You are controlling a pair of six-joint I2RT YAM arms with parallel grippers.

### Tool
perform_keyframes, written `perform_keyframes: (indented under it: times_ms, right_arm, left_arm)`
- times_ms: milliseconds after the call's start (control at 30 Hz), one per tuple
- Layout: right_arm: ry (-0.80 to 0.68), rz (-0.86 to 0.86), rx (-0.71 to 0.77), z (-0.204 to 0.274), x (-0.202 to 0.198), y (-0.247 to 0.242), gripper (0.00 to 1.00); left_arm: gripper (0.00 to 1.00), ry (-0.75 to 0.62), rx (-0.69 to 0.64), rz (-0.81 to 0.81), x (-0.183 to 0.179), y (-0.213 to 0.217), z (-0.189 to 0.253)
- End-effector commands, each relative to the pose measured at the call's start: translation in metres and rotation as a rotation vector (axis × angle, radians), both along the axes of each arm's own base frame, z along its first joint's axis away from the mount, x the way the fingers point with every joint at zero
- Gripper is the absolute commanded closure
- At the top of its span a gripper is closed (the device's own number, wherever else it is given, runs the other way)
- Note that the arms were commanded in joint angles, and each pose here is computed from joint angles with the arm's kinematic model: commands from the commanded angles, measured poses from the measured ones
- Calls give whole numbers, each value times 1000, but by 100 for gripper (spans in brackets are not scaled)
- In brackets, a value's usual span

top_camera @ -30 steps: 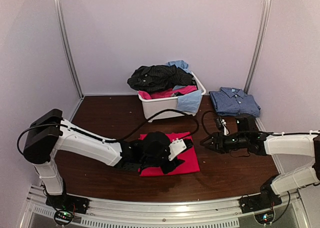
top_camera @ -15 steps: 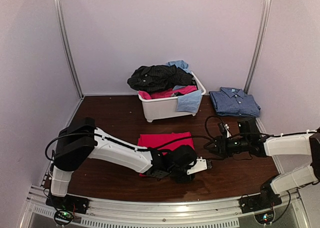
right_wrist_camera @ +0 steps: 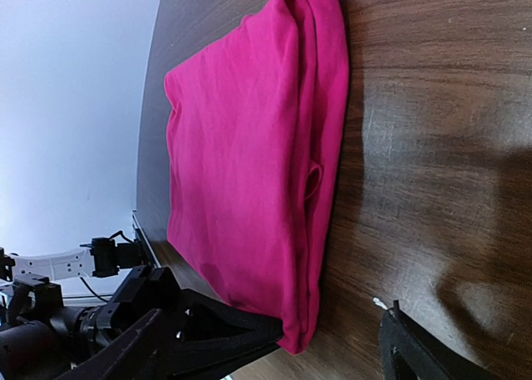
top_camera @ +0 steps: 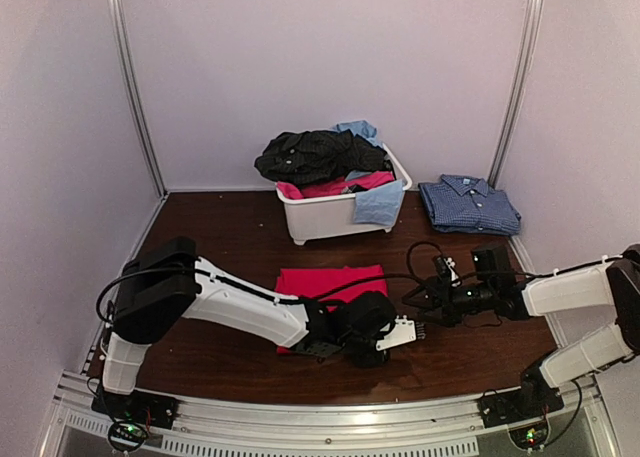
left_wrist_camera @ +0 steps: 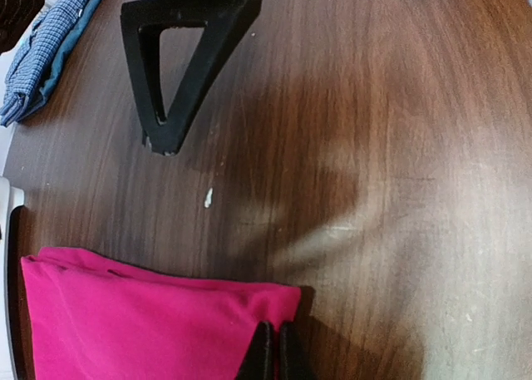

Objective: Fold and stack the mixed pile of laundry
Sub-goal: Pick up the square-folded T-shirt from the center of the board, then pass from the left arm to the right

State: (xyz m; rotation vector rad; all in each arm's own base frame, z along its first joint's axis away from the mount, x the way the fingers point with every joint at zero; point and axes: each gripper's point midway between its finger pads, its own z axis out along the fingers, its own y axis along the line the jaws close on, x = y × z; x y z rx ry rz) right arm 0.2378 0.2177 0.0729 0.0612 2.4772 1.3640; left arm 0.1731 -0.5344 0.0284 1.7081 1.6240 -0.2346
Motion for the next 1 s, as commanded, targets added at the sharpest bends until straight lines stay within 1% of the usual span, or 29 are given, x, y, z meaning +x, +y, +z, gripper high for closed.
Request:
perform_keyframes:
  times_ms: [0,233,400,567,633,733,967]
  right_arm:
    - [5,25,48,4,-1,12,11]
    - [75,17,95,-4,-8,22,11]
    - [83,18,122,-3,-6,33,10]
    - [106,19,142,-5,1,46,13]
    - [114,25,153,-6,4,53,16]
    - [123,31,178,-7,9,63,25]
    - [166,-1,210,-14,25,73,37]
  left_arm:
    - [100,23,-169,1,2,-9,50]
    - [100,26,-236,13,5,-8,75]
    - [100,35,-248,0,2,-8,78]
    - [100,40,-268,-15,-3,-5,84]
    - [100,51,-283,-25,-6,-3,87]
    - [100,61,-289,-43,-12,-2,89]
    - [100,55,-268,-92,-33,1,86]
